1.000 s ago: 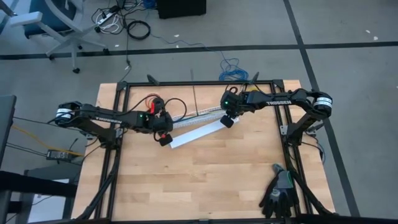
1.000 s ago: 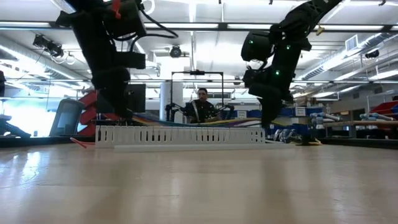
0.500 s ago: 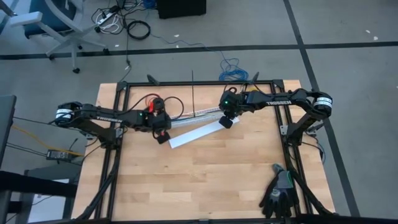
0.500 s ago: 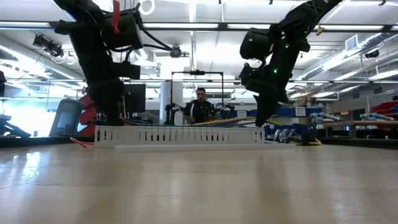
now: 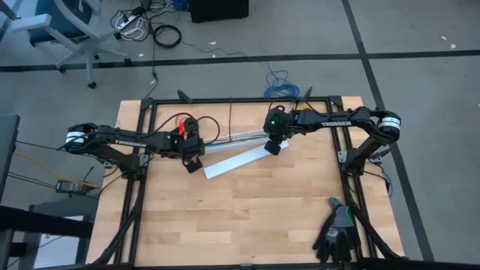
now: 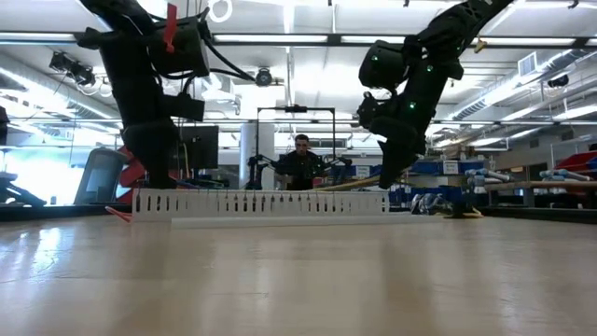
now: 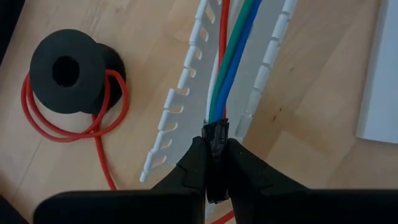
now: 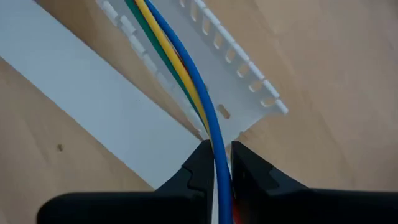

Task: Ziptie cables
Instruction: Put the zip tied cables into the white cable duct

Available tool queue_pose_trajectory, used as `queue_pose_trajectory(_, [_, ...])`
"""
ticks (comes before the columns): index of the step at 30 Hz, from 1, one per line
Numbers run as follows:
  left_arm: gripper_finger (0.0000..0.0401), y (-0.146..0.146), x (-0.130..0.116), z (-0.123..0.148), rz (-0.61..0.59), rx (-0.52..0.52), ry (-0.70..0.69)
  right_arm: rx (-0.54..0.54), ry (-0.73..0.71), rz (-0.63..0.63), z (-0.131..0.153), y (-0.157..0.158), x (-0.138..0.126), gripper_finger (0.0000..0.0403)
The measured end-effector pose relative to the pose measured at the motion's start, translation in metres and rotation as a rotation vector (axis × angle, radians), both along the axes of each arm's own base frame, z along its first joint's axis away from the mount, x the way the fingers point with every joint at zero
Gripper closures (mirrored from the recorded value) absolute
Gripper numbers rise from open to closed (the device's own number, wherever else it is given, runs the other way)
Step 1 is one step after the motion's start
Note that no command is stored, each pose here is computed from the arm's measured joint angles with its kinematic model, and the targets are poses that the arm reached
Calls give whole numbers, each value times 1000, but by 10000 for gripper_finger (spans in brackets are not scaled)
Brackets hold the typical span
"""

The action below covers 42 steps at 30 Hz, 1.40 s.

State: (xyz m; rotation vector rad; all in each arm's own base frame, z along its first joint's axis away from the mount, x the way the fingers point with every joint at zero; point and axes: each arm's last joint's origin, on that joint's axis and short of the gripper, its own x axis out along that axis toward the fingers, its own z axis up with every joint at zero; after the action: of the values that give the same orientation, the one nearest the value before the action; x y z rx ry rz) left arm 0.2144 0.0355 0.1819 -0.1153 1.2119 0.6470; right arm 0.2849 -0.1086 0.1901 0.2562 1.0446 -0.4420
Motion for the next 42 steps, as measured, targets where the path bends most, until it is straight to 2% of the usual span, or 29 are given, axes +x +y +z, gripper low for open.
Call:
queue_pose_trajectory(25, [355,0,-6,-1,50,19,46,-9,21,-1,-1,-1,-2,357])
queue_pose_trajectory(33, [281,1,-7,-1,55,35,54,-1,17,-16,-1,-1,-2,357])
queue_pose_trajectory(42, [266,2,-10,0,76,108,82,6,13,-22,-1,0,-1,357])
